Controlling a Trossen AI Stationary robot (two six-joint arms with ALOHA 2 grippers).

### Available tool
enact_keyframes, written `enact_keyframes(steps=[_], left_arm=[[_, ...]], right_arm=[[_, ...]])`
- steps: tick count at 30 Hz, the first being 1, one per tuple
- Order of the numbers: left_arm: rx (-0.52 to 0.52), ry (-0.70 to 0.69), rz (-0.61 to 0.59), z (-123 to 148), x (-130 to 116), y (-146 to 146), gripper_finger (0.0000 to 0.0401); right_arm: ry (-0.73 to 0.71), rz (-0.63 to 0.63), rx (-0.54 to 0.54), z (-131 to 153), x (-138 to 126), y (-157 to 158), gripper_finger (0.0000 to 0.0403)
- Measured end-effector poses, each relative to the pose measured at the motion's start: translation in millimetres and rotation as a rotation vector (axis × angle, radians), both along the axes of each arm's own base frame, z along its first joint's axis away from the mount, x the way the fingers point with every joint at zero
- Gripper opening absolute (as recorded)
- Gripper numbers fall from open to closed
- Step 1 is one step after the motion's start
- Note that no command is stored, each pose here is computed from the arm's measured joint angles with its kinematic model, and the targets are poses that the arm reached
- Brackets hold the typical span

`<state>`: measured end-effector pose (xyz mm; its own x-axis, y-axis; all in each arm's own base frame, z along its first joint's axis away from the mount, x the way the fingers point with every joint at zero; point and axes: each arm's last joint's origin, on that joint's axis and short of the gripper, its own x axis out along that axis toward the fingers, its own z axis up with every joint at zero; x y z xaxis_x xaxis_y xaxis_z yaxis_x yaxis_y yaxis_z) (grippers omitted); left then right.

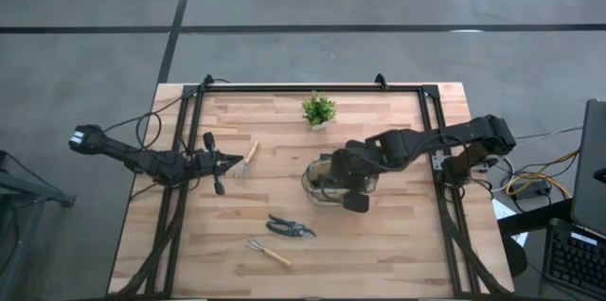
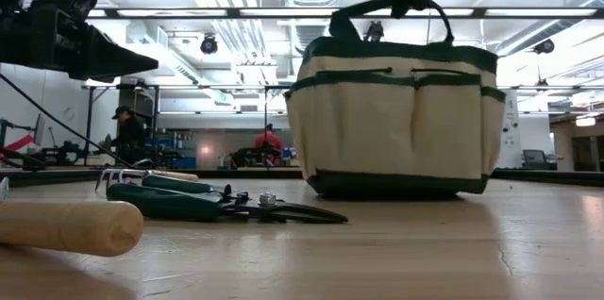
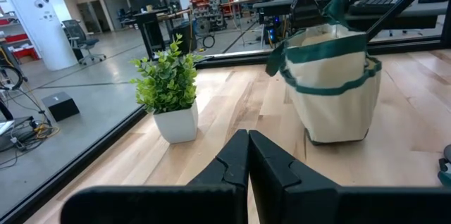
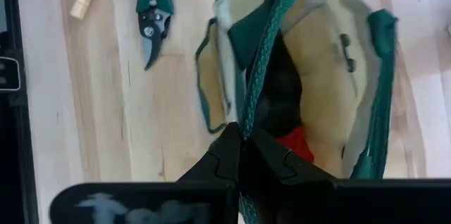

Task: Pick & Place Garden tools in Gardening bag
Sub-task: Move the gardening bag to the middle of the table

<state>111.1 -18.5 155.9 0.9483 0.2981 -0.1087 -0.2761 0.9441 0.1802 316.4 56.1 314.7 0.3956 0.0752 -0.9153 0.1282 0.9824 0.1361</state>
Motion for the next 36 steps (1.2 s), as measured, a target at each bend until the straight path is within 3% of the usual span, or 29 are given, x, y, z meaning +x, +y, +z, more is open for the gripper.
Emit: enact_keyframes(steps=[14, 19, 23, 36], left_arm=[[0.0, 0.0, 0.0, 0, 0, 0, 0.0012], [0.0, 0.0, 0.0, 0, 0, 0, 0.0012], [0.0, 0.0, 0.0, 0, 0, 0, 0.0012], [0.0, 0.0, 0.0, 0, 0, 0, 0.0012]], right_arm=[[0.052, -0.014, 0.138, -5, 1, -14, 0.0008], [0.083, -0.081, 0.163, -12, 1, -20, 0.0008], [0.127, -0.062, 0.224, -22, -2, -23, 0.0008], [0.161, -0.08, 0.193, -37, -4, -26, 0.0008]])
